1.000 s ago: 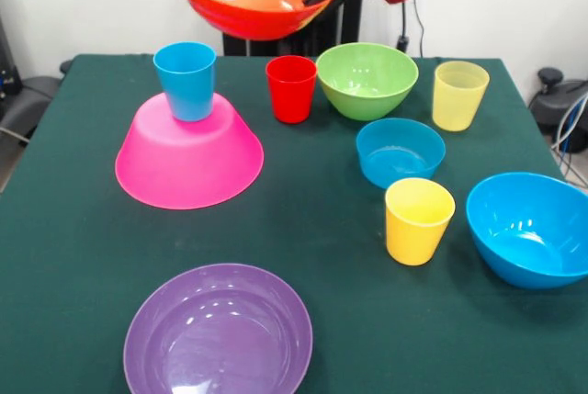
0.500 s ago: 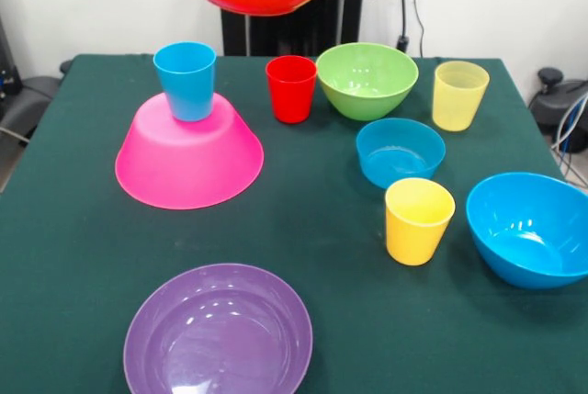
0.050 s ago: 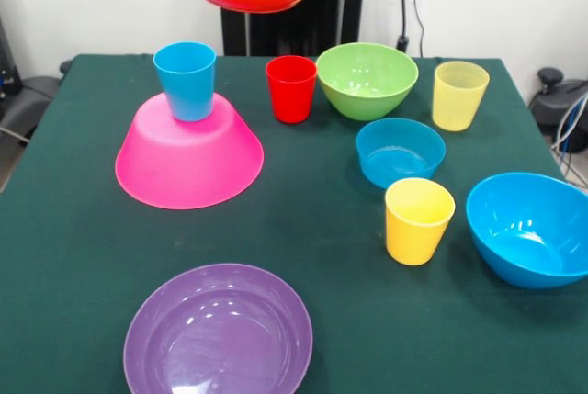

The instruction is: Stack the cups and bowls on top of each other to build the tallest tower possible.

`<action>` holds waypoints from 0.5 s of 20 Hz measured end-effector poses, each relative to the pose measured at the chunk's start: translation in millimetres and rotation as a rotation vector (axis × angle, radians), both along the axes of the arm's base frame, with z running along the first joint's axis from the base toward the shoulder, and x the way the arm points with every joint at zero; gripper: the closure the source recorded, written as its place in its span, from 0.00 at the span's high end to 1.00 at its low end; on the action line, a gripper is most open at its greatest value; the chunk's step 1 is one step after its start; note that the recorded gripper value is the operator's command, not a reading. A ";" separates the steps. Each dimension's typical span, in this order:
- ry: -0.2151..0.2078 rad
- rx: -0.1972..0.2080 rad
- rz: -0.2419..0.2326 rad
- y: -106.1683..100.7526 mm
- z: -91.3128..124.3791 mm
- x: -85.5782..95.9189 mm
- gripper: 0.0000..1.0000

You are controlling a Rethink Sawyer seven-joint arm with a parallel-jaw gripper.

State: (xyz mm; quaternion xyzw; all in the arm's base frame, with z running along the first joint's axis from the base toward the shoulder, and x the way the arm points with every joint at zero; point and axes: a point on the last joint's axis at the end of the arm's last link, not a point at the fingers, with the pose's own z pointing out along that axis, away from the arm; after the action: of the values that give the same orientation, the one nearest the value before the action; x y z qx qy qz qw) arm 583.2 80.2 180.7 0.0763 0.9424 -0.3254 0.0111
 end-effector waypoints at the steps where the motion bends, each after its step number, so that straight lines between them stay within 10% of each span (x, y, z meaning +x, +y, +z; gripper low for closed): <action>1: -0.005 0.005 0.000 -2.4 -1.1 -0.4 0.00; 10: -0.047 0.043 -0.009 -23.5 -12.9 -5.9 0.00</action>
State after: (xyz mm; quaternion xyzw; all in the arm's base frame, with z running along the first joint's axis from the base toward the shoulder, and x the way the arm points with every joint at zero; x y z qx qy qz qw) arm 577.3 56.7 167.9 0.0883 0.9483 -0.3032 0.0302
